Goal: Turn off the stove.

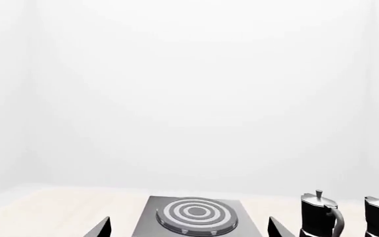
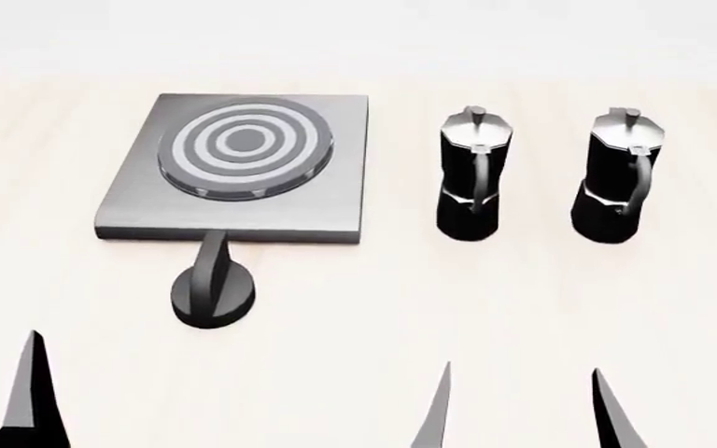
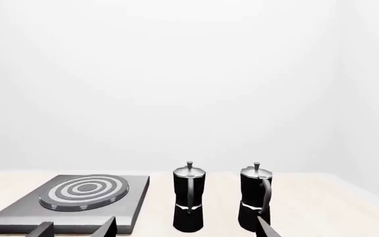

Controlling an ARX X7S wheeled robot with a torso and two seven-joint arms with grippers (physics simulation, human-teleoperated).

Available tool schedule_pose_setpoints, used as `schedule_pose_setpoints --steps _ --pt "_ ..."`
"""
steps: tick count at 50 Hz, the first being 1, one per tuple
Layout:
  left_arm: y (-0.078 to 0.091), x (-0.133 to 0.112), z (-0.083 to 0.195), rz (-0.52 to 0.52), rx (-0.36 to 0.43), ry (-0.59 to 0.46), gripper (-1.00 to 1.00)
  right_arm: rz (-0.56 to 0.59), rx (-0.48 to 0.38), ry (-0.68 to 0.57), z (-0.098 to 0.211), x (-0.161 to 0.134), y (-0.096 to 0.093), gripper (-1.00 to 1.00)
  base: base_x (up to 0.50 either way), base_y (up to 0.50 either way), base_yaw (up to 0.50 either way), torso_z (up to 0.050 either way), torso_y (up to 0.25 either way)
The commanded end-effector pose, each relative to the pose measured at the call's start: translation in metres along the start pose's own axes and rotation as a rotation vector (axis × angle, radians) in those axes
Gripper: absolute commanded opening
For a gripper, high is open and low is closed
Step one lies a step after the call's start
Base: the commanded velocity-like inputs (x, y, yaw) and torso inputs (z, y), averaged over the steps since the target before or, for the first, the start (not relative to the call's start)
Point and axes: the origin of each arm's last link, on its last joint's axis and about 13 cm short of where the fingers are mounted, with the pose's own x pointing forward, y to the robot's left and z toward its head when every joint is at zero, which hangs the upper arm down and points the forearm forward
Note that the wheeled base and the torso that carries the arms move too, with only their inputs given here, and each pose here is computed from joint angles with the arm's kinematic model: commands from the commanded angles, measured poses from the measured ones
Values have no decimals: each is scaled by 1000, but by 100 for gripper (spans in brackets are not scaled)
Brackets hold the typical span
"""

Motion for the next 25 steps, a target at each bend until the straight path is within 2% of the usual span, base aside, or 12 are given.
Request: schedule_pose_setpoints --steps 1,25 --pt "0 -1 -1 -5 1 3 100 2 2 1 0 0 0 100 195 0 0 0 0" --pt "-1 -1 -1 -10 -1 8 100 3 3 1 0 0 0 100 193 0 0 0 0"
